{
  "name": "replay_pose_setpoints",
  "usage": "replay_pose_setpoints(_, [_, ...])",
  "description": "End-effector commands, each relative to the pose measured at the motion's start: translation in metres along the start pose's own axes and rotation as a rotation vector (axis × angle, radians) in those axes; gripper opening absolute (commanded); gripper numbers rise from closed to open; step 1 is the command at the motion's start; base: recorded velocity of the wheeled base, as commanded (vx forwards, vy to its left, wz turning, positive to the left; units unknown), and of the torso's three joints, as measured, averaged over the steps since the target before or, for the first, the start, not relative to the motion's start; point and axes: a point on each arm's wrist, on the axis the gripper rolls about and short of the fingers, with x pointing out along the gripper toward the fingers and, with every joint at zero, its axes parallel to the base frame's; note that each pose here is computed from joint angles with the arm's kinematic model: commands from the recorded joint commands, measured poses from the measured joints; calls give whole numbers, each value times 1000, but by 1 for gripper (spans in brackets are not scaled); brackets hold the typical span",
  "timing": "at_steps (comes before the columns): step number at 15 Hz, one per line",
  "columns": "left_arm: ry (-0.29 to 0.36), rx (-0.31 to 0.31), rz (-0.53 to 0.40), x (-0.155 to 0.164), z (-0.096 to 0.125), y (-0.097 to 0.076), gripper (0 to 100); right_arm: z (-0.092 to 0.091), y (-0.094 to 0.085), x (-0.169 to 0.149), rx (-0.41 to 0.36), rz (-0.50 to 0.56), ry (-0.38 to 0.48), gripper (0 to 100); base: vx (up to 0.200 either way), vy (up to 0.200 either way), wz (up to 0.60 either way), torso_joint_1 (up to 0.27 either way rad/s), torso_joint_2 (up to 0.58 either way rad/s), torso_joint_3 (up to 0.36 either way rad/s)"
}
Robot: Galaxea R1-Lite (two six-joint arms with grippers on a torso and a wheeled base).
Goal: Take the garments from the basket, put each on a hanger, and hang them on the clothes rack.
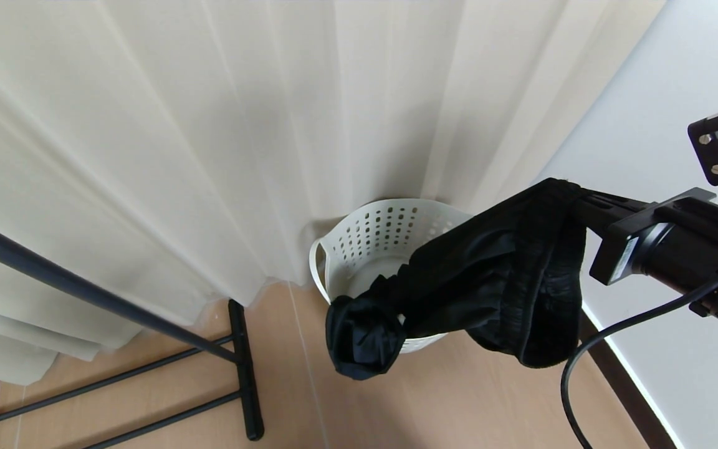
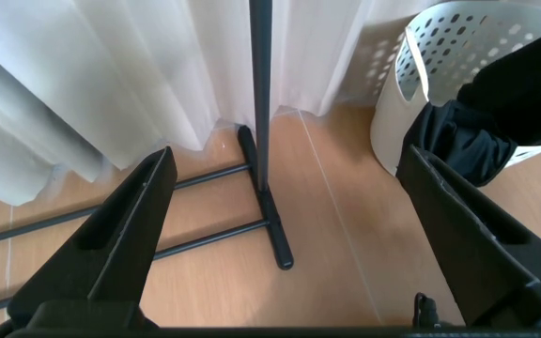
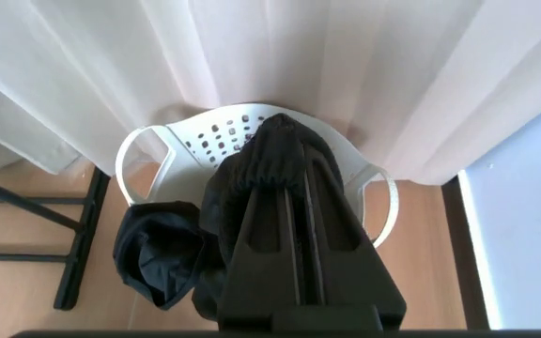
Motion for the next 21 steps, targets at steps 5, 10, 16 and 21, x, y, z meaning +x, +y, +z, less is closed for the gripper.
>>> replay_pose_setpoints(5, [0, 0, 0, 0, 0, 0, 100, -2, -9, 3, -13, -34, 7, 0, 0, 0, 0, 4, 3, 189])
replay_pose_setpoints(10, [1, 1, 0, 0, 0, 0, 100, -1, -9, 2, -12, -33, 5, 0, 0, 0, 0, 3, 1, 198])
replay_pose_setpoints(16, [0, 0, 0, 0, 0, 0, 100, -2, -9, 2, -13, -33, 8, 0, 0, 0, 0, 48, -242, 10])
replay_pose_setpoints(21, [0, 0, 2, 0, 0, 0, 100, -4, -8, 1, -14, -32, 16, 0, 0, 0, 0, 123, -457, -126])
